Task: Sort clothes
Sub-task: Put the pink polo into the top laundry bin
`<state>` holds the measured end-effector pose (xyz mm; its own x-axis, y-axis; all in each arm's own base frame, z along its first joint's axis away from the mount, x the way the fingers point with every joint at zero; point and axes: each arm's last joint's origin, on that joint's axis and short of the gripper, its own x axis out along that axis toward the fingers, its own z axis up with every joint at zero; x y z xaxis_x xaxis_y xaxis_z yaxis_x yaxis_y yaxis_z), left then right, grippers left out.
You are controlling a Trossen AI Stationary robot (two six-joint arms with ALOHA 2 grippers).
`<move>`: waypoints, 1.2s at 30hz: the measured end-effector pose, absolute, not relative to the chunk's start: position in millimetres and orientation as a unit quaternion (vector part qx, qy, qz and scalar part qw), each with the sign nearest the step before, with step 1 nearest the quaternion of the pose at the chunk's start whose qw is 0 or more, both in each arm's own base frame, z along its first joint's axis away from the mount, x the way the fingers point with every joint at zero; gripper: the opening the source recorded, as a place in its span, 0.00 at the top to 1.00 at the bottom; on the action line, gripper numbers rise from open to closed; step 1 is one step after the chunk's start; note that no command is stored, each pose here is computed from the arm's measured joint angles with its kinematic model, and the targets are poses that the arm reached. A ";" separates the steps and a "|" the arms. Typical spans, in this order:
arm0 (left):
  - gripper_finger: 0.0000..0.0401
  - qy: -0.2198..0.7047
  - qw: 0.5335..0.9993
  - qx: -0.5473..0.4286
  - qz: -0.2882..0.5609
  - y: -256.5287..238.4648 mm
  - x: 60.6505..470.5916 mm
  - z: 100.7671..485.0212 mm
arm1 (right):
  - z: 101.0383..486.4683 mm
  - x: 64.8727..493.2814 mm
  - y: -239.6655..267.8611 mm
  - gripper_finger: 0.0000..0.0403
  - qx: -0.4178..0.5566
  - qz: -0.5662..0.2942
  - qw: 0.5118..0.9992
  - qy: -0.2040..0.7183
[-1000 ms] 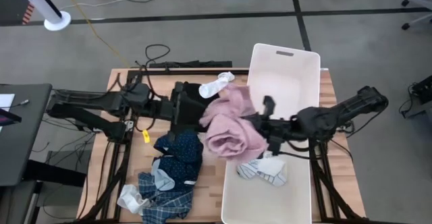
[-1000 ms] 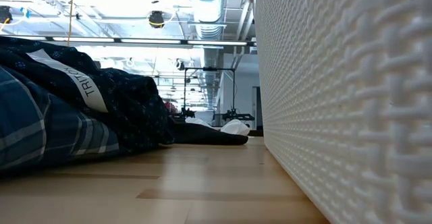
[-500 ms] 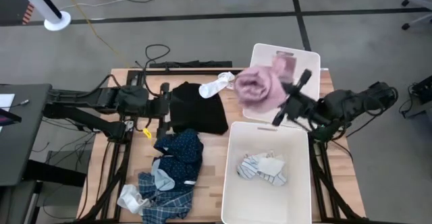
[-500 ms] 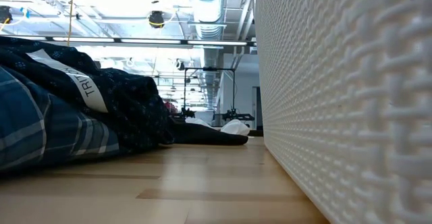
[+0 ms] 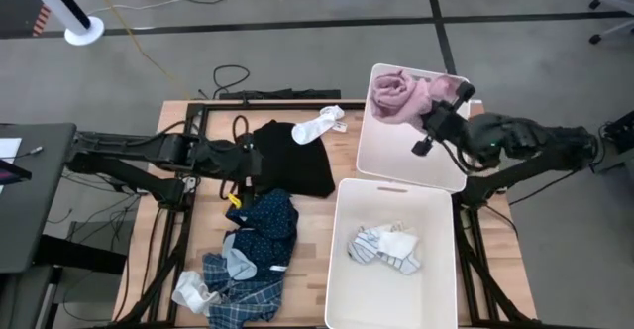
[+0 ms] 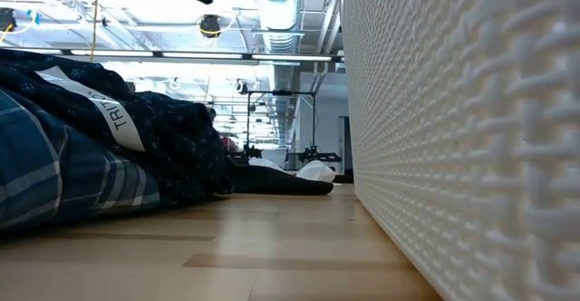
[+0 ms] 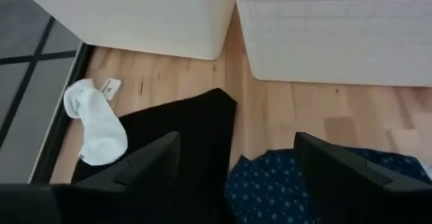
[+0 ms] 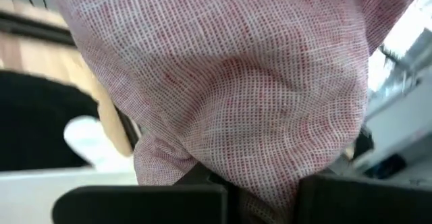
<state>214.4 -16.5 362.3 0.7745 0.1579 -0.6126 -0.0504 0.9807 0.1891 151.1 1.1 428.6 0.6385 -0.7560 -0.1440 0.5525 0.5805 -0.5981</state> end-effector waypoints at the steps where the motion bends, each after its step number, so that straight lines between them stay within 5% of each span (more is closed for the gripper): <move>1: 0.29 0.331 0.938 0.082 0.058 -16.6 216.6 361.5 | 425.4 150.5 -2.2 0.88 -0.252 -0.380 0.865 0.207; 17: 0.29 0.392 0.907 0.110 0.106 8.4 270.2 322.7 | 373.0 161.8 -63.2 0.88 -0.050 -0.325 0.857 0.397; 36: 0.29 0.445 0.888 0.044 0.105 105.1 317.5 255.9 | 276.5 193.4 -94.5 0.85 0.077 -0.191 0.787 0.582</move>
<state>317.5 105.1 255.9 0.5821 0.2260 -0.7811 -0.1472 0.9740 0.1721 193.4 -94.5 276.5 0.2506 -0.2112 -0.9448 0.3902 0.9152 -0.1011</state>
